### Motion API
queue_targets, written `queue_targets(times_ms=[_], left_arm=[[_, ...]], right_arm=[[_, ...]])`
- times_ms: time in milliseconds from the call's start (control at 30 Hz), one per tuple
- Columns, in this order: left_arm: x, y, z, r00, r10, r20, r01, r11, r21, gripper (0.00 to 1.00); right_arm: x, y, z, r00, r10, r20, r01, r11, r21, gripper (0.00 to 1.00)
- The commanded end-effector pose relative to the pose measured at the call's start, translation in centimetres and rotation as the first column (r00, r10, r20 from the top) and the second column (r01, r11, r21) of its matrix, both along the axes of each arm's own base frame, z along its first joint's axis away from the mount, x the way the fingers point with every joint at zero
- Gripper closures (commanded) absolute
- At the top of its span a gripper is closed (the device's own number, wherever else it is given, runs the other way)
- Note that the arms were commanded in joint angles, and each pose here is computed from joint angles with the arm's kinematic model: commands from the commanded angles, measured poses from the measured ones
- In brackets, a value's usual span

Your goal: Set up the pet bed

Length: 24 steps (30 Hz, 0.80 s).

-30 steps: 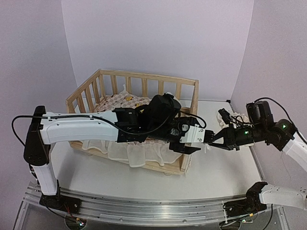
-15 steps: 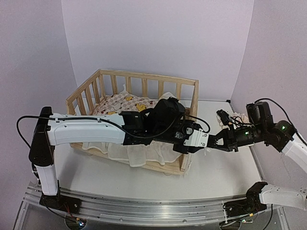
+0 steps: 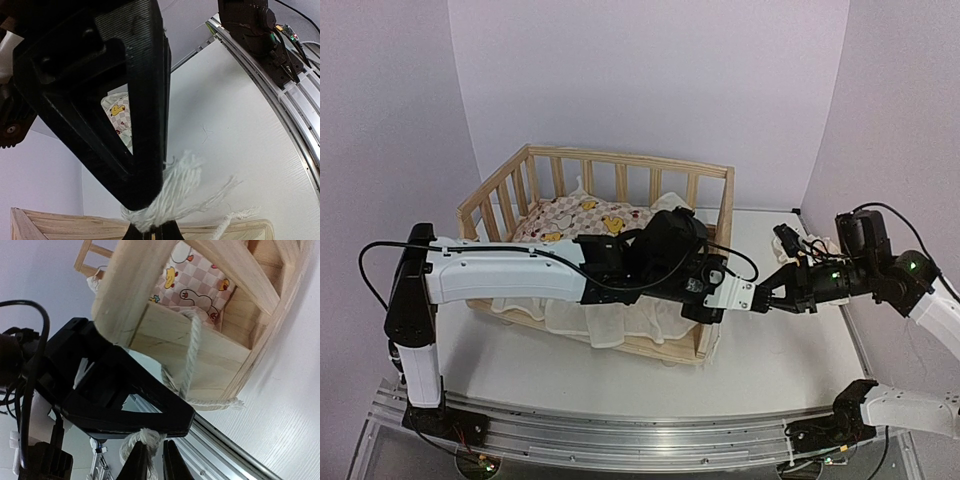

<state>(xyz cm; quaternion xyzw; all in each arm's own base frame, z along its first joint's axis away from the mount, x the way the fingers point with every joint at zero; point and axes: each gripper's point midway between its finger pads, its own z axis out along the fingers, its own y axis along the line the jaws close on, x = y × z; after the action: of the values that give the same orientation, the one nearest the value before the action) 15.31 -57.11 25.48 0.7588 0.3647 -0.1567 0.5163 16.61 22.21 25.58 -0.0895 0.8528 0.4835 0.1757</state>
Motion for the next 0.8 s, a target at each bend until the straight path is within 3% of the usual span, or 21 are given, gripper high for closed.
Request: queue_targets(times_ms=[0, 100, 200, 367, 567, 767], left_arm=[[1.0, -0.1, 3.5, 1.0, 0.021, -0.015, -0.022, 0.995, -0.095, 1.0], [1.4, 0.2, 3.7, 0.999, 0.032, -0.022, -0.034, 0.994, -0.101, 1.0], [1.3, 0.4, 3.7, 0.999, 0.028, -0.023, -0.03, 0.994, -0.102, 1.0], [1.5, 0.3, 3.7, 0.999, 0.035, -0.022, -0.037, 0.994, -0.107, 1.0], [1.6, 0.4, 3.8, 0.999, 0.038, -0.022, -0.041, 0.993, -0.11, 1.0], [1.7, 0.3, 3.7, 0.999, 0.037, -0.022, -0.039, 0.993, -0.111, 1.0]], right_arm=[[2.1, -2.4, -4.4, 0.982, -0.187, 0.018, 0.187, 0.973, -0.136, 0.72], [2.0, -3.0, -8.9, 0.978, -0.209, -0.02, 0.201, 0.96, -0.192, 0.62], [2.0, -1.2, -9.9, 0.988, -0.157, -0.01, 0.156, 0.986, -0.061, 0.51], [2.4, 0.2, -9.7, 0.979, -0.136, 0.149, 0.125, 0.989, 0.082, 0.43], [1.6, 1.3, -10.9, 0.971, -0.108, 0.212, 0.07, 0.982, 0.176, 0.39], [0.6, 3.6, -12.1, 0.975, -0.026, 0.219, -0.013, 0.984, 0.176, 0.41]])
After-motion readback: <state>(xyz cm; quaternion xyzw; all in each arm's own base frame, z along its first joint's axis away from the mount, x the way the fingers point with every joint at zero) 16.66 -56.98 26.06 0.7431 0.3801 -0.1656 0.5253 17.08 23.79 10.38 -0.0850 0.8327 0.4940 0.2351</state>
